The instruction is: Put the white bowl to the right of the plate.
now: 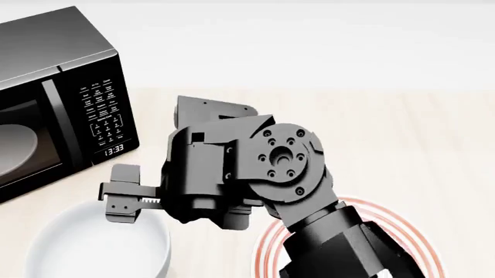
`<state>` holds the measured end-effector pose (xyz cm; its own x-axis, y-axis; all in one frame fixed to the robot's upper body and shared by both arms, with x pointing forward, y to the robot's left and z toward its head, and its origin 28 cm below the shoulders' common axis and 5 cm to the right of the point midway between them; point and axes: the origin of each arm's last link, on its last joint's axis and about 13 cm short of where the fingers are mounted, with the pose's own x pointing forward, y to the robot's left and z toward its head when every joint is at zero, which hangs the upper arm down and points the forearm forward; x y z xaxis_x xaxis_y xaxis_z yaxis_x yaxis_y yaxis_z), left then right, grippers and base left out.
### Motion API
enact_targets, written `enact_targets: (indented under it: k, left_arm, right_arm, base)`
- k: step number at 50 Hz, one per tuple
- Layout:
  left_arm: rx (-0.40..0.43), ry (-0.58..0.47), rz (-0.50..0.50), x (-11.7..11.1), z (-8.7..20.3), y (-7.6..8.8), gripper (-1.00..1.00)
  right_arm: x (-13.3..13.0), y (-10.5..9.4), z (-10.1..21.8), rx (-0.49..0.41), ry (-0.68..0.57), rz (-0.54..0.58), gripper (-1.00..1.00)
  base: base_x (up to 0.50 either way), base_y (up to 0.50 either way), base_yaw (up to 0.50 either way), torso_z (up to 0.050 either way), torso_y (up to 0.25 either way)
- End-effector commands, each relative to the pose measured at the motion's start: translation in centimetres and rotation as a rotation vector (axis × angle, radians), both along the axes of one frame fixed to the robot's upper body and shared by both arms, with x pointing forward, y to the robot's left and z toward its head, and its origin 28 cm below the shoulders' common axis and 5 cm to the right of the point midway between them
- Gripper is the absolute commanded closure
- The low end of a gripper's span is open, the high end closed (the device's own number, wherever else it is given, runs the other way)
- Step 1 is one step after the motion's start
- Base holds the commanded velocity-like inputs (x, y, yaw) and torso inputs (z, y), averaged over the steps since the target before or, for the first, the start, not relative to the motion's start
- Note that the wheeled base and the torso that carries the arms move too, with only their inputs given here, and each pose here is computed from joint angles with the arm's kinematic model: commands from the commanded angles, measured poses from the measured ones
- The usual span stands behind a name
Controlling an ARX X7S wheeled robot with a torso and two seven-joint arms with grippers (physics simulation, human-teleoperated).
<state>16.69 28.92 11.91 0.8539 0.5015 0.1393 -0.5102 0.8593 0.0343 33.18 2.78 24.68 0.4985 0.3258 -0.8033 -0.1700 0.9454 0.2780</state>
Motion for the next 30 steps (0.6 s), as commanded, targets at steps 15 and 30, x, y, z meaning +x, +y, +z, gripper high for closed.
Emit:
enact_targets:
  k: [15,30]
  left_arm:
    - [0.001,-0.003,0.005,-0.1,0.1,0.1,-1.0]
    - [-0.002,-0.003,0.009,-0.1,0.1,0.2,-1.0]
  right_arm:
    - [1.8,0.3,-2.6,0.038,0.083,-0.042,-1.0]
    - [2.1,0.3,-3.7,0.039,0.113,-0.048,-1.0]
  base:
    - [0.0,0.0,0.0,0.0,0.0]
    - [0.0,0.0,0.0,0.0,0.0]
